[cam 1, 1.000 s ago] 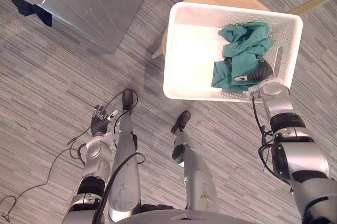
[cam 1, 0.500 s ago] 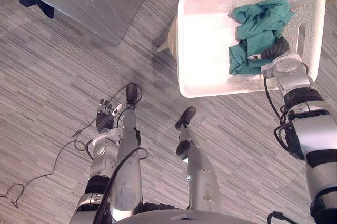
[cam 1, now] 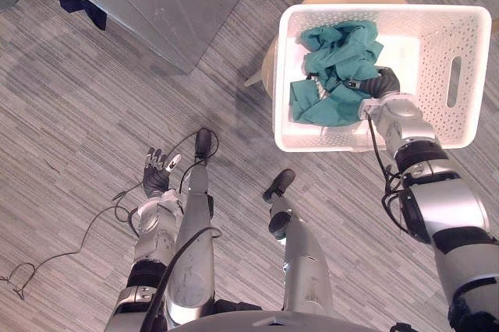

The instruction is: Pick up the laundry basket with both hands and put the clothes into the washing machine.

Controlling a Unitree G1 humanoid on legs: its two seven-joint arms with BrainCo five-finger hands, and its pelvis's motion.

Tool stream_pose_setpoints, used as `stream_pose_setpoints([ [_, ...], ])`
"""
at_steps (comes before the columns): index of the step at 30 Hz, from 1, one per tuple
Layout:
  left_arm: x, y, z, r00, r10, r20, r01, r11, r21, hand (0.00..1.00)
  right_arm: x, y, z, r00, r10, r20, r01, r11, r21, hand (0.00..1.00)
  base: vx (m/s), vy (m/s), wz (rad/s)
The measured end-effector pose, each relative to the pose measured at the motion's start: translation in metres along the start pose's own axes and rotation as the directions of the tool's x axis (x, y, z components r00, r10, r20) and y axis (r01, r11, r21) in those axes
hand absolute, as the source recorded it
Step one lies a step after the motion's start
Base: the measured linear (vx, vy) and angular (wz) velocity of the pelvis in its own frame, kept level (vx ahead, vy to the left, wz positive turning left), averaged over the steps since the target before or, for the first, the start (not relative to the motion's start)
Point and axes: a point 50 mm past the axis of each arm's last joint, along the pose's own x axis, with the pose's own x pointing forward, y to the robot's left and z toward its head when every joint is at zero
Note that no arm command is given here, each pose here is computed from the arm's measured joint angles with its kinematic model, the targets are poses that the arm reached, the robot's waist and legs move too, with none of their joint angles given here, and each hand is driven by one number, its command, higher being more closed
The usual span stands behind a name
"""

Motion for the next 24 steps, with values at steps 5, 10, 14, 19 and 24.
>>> stream_pose_setpoints([
  [5, 0.000, 0.005, 0.000, 1.000, 0.010, -0.004, -0.010, 1.000, 0.018, 0.00, -0.008, -0.001, -0.004, 0.998, 0.017, 0.056, -0.026, 0.985, 0.170, 1.00, -0.01, -0.069, 0.08],
  [10, -0.001, 0.016, -0.003, 0.999, 0.035, -0.024, -0.034, 0.998, 0.046, 0.00, -0.018, -0.012, 0.001, 0.989, -0.010, 0.148, -0.036, 0.951, 0.306, 1.00, -0.01, -0.081, 0.03],
  [14, -0.002, 0.022, -0.003, 0.999, 0.044, -0.027, -0.042, 0.996, 0.074, 0.00, -0.028, -0.013, 0.006, 0.974, -0.011, 0.225, -0.069, 0.936, 0.344, 1.00, 0.01, -0.074, -0.05],
  [19, -0.017, 0.046, -0.017, 0.991, 0.101, -0.085, -0.088, 0.986, 0.144, 0.00, -0.054, -0.005, -0.013, 0.963, 0.027, 0.269, -0.122, 0.932, 0.342, 1.00, 0.04, -0.077, -0.05],
  [24, -0.038, 0.064, -0.015, 0.993, 0.074, -0.087, -0.045, 0.954, 0.296, 0.00, -0.094, -0.011, -0.032, 0.949, 0.051, 0.312, -0.162, 0.925, 0.343, 1.00, 0.08, -0.058, 0.05],
])
